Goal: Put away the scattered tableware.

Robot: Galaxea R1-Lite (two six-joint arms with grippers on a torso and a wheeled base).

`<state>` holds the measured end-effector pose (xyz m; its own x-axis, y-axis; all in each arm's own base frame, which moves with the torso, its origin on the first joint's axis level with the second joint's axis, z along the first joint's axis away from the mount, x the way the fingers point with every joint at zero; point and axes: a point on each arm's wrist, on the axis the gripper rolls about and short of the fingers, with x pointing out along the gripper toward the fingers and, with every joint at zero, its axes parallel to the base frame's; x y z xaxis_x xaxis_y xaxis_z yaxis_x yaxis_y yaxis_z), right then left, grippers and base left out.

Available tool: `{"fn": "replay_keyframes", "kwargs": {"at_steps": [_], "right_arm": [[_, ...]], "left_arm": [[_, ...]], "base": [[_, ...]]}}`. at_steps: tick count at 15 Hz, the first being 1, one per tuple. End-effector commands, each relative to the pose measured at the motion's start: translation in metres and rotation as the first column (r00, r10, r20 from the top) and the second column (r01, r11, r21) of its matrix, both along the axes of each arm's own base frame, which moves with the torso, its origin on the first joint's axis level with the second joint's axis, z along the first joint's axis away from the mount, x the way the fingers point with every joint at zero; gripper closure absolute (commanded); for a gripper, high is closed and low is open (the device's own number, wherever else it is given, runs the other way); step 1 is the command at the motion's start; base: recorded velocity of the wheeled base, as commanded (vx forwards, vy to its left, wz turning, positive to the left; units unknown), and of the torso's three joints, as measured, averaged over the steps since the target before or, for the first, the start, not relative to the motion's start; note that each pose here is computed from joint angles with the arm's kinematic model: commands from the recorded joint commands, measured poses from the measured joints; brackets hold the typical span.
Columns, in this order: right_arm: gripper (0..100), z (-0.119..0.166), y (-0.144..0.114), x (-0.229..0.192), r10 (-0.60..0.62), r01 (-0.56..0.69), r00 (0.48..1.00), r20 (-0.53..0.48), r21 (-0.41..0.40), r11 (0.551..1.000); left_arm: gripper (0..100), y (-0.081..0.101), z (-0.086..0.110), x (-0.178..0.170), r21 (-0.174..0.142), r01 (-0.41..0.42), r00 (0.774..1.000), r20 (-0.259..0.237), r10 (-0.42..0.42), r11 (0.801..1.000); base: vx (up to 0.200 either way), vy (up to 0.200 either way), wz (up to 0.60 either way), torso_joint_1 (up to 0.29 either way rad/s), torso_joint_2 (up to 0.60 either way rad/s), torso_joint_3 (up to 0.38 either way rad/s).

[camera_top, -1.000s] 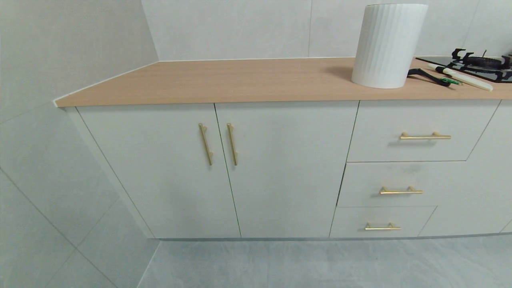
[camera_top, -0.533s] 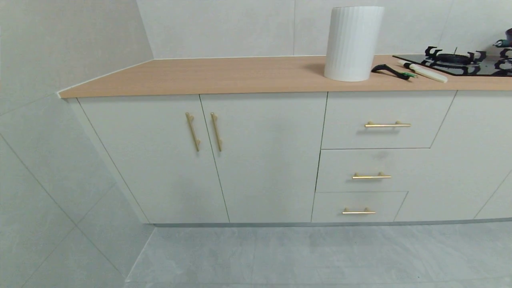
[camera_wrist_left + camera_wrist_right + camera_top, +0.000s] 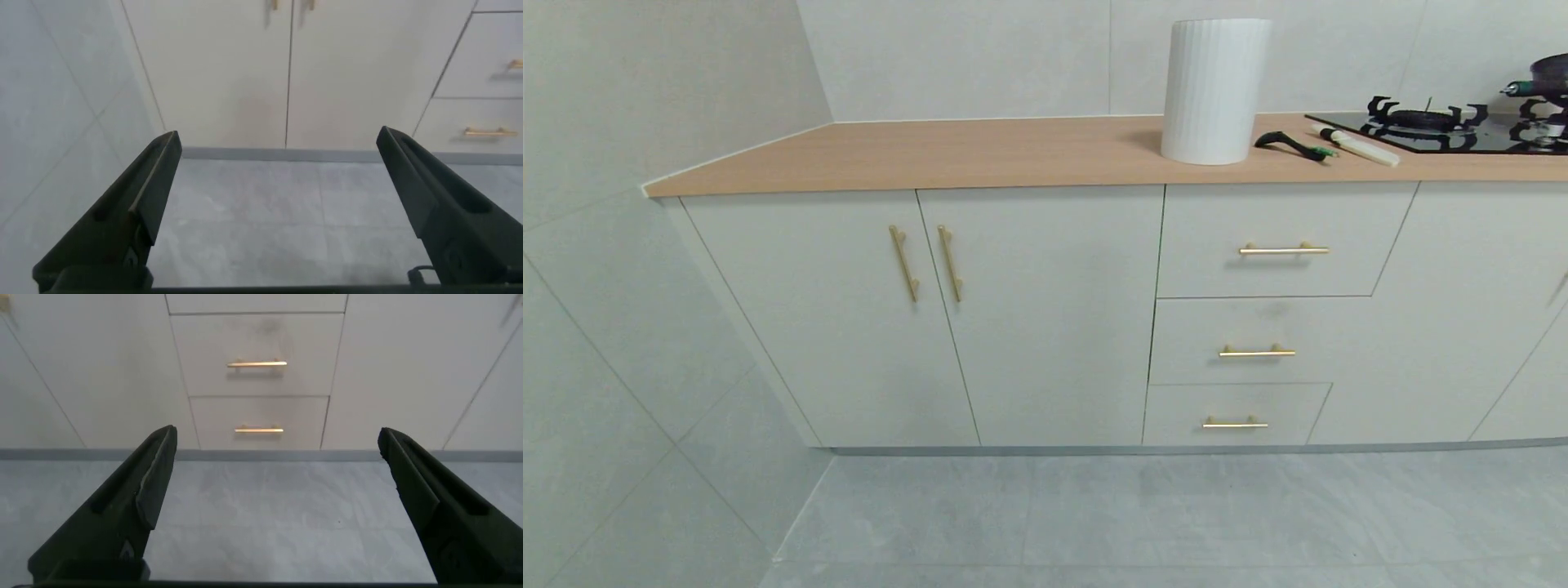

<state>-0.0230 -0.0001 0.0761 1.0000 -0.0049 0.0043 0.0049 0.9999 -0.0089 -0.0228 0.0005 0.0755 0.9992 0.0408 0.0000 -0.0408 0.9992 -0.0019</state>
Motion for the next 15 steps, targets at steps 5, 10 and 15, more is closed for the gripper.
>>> {"fn": "replay_keyframes", "kwargs": {"at_steps": [5,10,15], "right_arm": [[0,0.0000,0.0000,0.0001,0.000,0.000,1.000,-0.001,0.000,1.000],[0,0.0000,0.0000,0.0001,0.000,0.000,1.000,-0.001,0.000,1.000],[0,0.0000,-0.0001,0.0001,-0.003,0.003,1.000,-0.001,0.000,1.000]], "left_arm": [[0,0.0000,0.0000,0.0000,-0.001,-0.001,1.000,0.000,0.001,1.000],[0,0.0000,0.0000,0.0000,-0.001,-0.001,1.000,0.000,0.001,1.000],[0,0.0000,0.0000,0.0000,-0.001,-0.001,1.000,0.000,0.001,1.000]], "base": [[0.200,0.000,0.00,0.004,0.01,0.002],[0.200,0.000,0.00,0.004,0.00,0.003],[0.080,0.000,0.00,-0.003,0.00,0.000]]}}
